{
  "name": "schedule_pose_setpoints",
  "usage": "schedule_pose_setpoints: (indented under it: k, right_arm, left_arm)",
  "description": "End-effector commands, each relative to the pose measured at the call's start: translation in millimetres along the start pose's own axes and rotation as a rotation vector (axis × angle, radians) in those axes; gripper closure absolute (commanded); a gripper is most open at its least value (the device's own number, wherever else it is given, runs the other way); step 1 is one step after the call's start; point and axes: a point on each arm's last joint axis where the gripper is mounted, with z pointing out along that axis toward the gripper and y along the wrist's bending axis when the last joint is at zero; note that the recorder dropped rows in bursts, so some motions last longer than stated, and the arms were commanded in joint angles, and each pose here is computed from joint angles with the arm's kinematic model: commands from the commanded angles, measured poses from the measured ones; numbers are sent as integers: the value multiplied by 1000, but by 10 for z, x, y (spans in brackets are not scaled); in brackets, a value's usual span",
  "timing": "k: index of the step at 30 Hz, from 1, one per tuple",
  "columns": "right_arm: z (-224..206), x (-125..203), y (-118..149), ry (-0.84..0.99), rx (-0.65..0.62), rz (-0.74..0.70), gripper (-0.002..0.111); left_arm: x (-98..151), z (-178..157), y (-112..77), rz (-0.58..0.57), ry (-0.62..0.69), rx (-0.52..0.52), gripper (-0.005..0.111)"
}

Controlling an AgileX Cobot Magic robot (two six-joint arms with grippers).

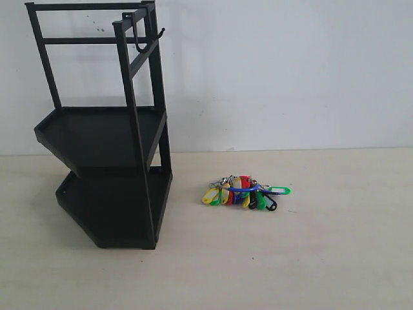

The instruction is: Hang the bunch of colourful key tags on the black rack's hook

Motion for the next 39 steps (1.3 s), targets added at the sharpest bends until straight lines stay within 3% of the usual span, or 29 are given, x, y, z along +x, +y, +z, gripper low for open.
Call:
schedule_pose_setpoints:
  k: [1, 18, 21, 24, 26, 30, 34, 39]
  right_arm:
    - [-5, -16, -2, -18, 3, -2, 108]
    - [-7, -53, -3, -59, 4, -2, 108]
    - [-44, -263, -7, -294, 9, -3, 108]
    - [-214, -580, -29, -692, 18, 47, 108]
    - [-300, -734, -43, -727, 22, 100, 108]
    - [-318, -1141, 27, -485, 15, -53, 108]
    - [-126, -1432, 69, -242, -21, -69, 108]
    - [180, -1622, 69, -133, -23, -64, 108]
  left_arm:
    - [-19, -3, 1, -18, -19, -3, 102]
    - [-19, -3, 1, -18, -19, -3, 102]
    - [-19, -3, 1, -18, -19, -3, 102]
    - [-19, -3, 1, -18, -19, -3, 102]
    - [-19, -3, 1, -18, -19, -3, 102]
    - [-19, -3, 1, -18, -19, -3, 102]
    - [-19, -3, 1, -18, -19, -3, 102]
    - [-19, -3, 1, -18, -19, -3, 102]
